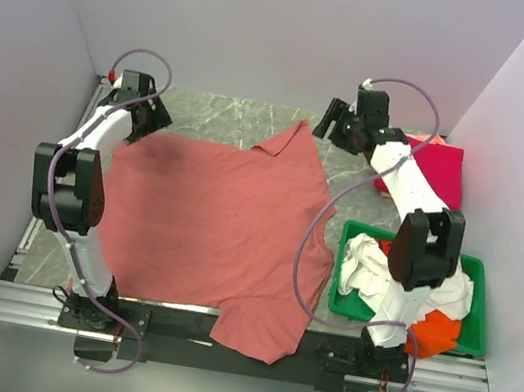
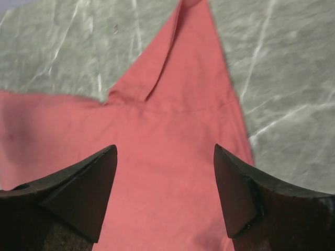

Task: Fold and stack the t-shirts
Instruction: Flatten the tshirt out

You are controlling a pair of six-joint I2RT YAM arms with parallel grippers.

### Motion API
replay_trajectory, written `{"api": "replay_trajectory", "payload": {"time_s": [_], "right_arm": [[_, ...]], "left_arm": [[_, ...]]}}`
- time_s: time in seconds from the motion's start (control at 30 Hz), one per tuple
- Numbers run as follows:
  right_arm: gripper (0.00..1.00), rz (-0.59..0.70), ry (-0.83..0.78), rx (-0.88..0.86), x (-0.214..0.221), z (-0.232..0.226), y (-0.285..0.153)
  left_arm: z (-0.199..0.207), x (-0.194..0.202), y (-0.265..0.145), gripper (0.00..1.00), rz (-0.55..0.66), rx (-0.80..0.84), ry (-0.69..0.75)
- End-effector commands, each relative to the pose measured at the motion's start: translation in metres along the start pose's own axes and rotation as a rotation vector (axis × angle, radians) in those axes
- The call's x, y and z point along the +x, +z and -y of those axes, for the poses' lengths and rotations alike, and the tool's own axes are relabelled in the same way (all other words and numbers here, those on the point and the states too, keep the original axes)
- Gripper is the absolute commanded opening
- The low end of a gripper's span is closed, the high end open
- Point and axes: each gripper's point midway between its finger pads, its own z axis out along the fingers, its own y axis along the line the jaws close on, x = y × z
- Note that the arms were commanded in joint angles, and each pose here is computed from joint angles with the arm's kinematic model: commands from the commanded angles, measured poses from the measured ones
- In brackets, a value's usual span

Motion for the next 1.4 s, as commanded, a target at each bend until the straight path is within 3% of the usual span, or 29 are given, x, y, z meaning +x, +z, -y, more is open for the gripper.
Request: {"api": "replay_trajectory", "payload": {"time_s": [0.0,0.3,0.73,1.03,1.13,1.37], "right_arm": [[0.80,-0.062,-0.033,-0.032,0.041,-0.011,-0.003],[0.79,-0.190,-0.037,-0.084,0.109,-0.036,-0.008],[0.80,-0.400,-0.040,0.023,0.151,-0.002,0.040],[0.80,-0.495,0.031,0.094,0.159,0.032,0.071],[0.80,-0.520,0.048,0.112,0.155,0.039,0.082],[0.79,-0.494,0.091,0.120,0.114,0.053,0.109]], "left_arm": [[-0.018,0.037,0.004,0.88,-0.113,-0.021,-0.021],[-0.047,0.076,0.021,0.88,-0.239,-0.024,-0.040],[-0.060,0.091,0.058,0.88,-0.313,-0.052,-0.055],[-0.047,0.087,0.087,0.87,-0.330,-0.020,-0.054],[-0.027,0.077,0.096,0.87,-0.318,0.063,-0.043],[0.017,0.072,0.129,0.86,-0.336,0.177,0.038]]}}
